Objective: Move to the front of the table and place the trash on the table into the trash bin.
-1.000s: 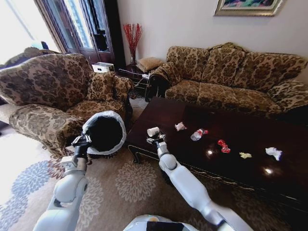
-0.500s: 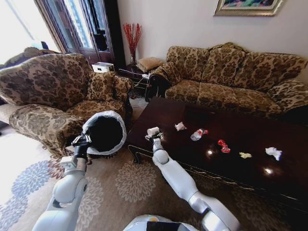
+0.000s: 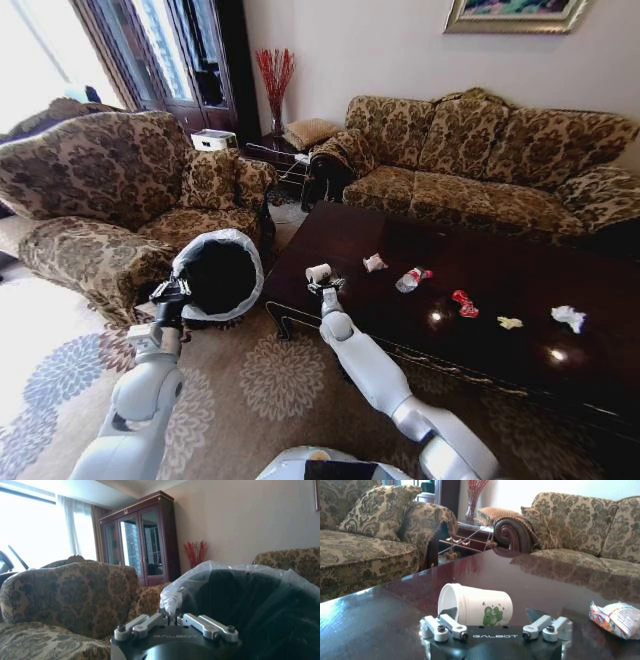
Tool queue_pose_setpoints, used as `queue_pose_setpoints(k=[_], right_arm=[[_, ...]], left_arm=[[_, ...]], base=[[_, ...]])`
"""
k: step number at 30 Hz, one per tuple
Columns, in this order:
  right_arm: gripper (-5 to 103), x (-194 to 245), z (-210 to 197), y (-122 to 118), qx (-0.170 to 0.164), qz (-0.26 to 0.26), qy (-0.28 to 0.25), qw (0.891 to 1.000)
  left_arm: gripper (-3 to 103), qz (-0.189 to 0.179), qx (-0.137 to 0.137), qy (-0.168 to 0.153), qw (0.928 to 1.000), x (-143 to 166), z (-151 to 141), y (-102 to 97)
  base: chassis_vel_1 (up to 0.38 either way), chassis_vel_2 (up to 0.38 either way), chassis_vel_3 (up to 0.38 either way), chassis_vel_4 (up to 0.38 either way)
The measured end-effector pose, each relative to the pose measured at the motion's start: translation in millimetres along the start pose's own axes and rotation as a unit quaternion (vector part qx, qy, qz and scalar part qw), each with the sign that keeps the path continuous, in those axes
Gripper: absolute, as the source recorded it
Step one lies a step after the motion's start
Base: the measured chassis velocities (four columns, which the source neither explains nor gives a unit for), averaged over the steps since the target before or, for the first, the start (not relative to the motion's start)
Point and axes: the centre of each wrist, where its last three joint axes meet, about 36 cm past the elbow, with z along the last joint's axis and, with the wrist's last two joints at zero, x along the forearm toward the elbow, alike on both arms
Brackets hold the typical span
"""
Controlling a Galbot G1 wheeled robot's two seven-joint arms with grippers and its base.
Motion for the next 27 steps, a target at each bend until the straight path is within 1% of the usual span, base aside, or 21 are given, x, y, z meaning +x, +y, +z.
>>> queue_pose_setpoints(k=[2, 3, 6, 7, 8, 9, 10, 11, 13, 14, 17, 19, 22, 23, 24, 25, 27], right_arm=[[80, -2.3, -0.4, -0.1, -0.001, -0.001, -0.001, 1.000], [80, -2.3, -0.4, -0.1, -0.001, -0.001, -0.001, 1.000], [64, -3.0, -0.6, -0.9, -0.001, 0.000, -0.002, 1.000], [64, -3.0, -0.6, -0.9, -0.001, 0.000, -0.002, 1.000], [59, -3.1, -0.4, -1.7, -0.001, 0.001, -0.002, 1.000], [59, -3.0, 0.3, -2.6, 0.000, 0.002, -0.002, 1.000], [53, -2.9, 0.9, -3.3, 0.000, 0.003, -0.001, 1.000], [53, -2.9, 0.9, -3.3, 0.000, 0.003, -0.001, 1.000], [42, -2.5, 2.2, -5.4, 0.001, 0.005, -0.001, 1.000], [42, -2.5, 2.2, -5.4, 0.001, 0.005, -0.001, 1.000], [26, -1.9, 2.6, -7.4, 0.001, 0.010, -0.001, 1.000], [26, -1.8, 2.6, -7.7, 0.001, 0.012, -0.001, 1.000], [10, 0.4, 0.0, -12.5, 0.001, 0.019, -0.008, 1.000], [10, 0.4, 0.0, -12.5, 0.001, 0.019, -0.008, 1.000], [4, 1.6, -2.8, -15.9, 0.001, 0.022, -0.013, 1.000], [2, 3.1, -6.5, -20.9, -0.001, 0.029, -0.020, 0.999], [1, 4.9, -9.8, -24.4, -0.003, 0.036, -0.027, 0.999]], left_arm=[[4, -0.001, -0.001, 0.000, 1.0000, 0.6, 0.2, 0.8], [4, -0.001, -0.001, 0.000, 1.0000, 0.6, 0.2, 0.8], [4, -0.001, -0.001, -0.001, 1.0000, 1.8, 0.5, 1.7], [4, -0.001, -0.001, -0.001, 1.0000, 1.8, 0.5, 1.7], [4, -0.001, -0.001, -0.002, 1.0000, 2.2, 0.8, 1.8], [4, -0.002, -0.001, -0.002, 1.0000, 2.5, 1.0, 1.8], [4, -0.002, -0.001, -0.002, 1.0000, 2.7, 1.1, 1.8], [4, -0.002, -0.001, -0.002, 1.0000, 2.7, 1.1, 1.8], [4, -0.002, -0.001, -0.002, 1.0000, 2.8, 1.2, 1.8], [4, -0.002, -0.001, -0.002, 1.0000, 2.8, 1.2, 1.8], [4, -0.002, -0.001, -0.003, 1.0000, 2.5, 0.9, 1.8], [4, -0.002, -0.001, -0.003, 1.0000, 2.4, 0.8, 1.8], [4, -0.001, -0.001, -0.005, 1.0000, 1.4, 0.0, 1.7], [4, -0.001, -0.001, -0.005, 1.0000, 1.4, 0.0, 1.7], [4, -0.001, -0.001, -0.006, 1.0000, 0.9, -0.4, 1.6], [4, -0.001, 0.000, -0.007, 1.0000, 0.3, -0.8, 1.1], [4, 0.001, 0.000, -0.008, 1.0000, -0.2, -1.0, 0.5]], base=[[0.000, 0.000, 0.000, 0.000], [0.000, 0.000, 0.000, 0.000], [0.000, 0.000, 0.000, 0.000], [0.000, 0.000, 0.000, 0.000], [0.000, 0.000, 0.000, 0.000], [0.000, 0.000, 0.000, 0.000], [0.000, 0.000, 0.000, 0.000], [0.000, 0.000, 0.000, 0.000], [0.000, 0.000, 0.000, 0.000], [0.000, 0.000, 0.000, 0.000], [0.000, 0.000, 0.000, 0.000], [0.000, 0.000, 0.000, 0.000], [0.000, 0.000, 0.000, 0.000], [0.000, 0.000, 0.000, 0.000], [0.000, 0.000, 0.000, 0.000], [0.000, 0.000, 0.000, 0.000], [0.000, 0.000, 0.000, 0.000]])
